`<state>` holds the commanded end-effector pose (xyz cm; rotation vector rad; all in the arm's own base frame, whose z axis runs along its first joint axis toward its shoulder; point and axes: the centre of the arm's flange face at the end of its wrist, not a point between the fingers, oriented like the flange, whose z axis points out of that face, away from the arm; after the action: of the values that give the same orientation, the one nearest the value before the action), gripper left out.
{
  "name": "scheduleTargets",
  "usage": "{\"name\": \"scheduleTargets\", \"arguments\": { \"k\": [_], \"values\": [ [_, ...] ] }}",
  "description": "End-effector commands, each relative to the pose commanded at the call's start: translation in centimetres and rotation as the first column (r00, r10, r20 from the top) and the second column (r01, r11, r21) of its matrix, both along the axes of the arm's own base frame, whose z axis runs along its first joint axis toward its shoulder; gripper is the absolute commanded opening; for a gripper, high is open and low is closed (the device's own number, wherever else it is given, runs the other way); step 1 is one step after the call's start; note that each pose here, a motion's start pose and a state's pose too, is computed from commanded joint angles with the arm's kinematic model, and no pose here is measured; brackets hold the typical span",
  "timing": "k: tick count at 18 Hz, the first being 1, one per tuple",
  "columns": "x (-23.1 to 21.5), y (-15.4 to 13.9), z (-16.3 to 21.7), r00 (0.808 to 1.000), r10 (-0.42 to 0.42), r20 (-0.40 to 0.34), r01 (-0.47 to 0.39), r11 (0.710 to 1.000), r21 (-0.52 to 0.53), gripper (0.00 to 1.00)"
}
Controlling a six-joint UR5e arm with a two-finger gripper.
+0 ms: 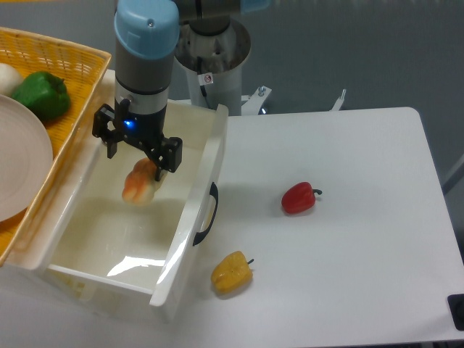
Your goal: Place the round bread in the upper white drawer
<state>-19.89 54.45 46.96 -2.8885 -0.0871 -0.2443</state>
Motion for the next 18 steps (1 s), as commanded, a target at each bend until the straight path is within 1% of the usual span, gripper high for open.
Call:
{"name": "scheduleTargets", "arguments": {
  "k": [14,16,17,18],
  "values": [
    [-0.5,-0.7,1.1,1.0,0.015,-0.01,-0.015,1.0,0.0,1.0],
    [-2.1,-1.9,2.2,0.998,0.043,-0.039,-0.043,0.999,0.008,1.0],
    [-3.2,-2.8,2.8,0.995,0.06,-0.078,-0.06,0.998,0.002,1.0],
    [-3.6,-3.5,3.3,0.989,0.058,-0.135,-0.061,0.998,-0.021,1.0]
  ]
}}
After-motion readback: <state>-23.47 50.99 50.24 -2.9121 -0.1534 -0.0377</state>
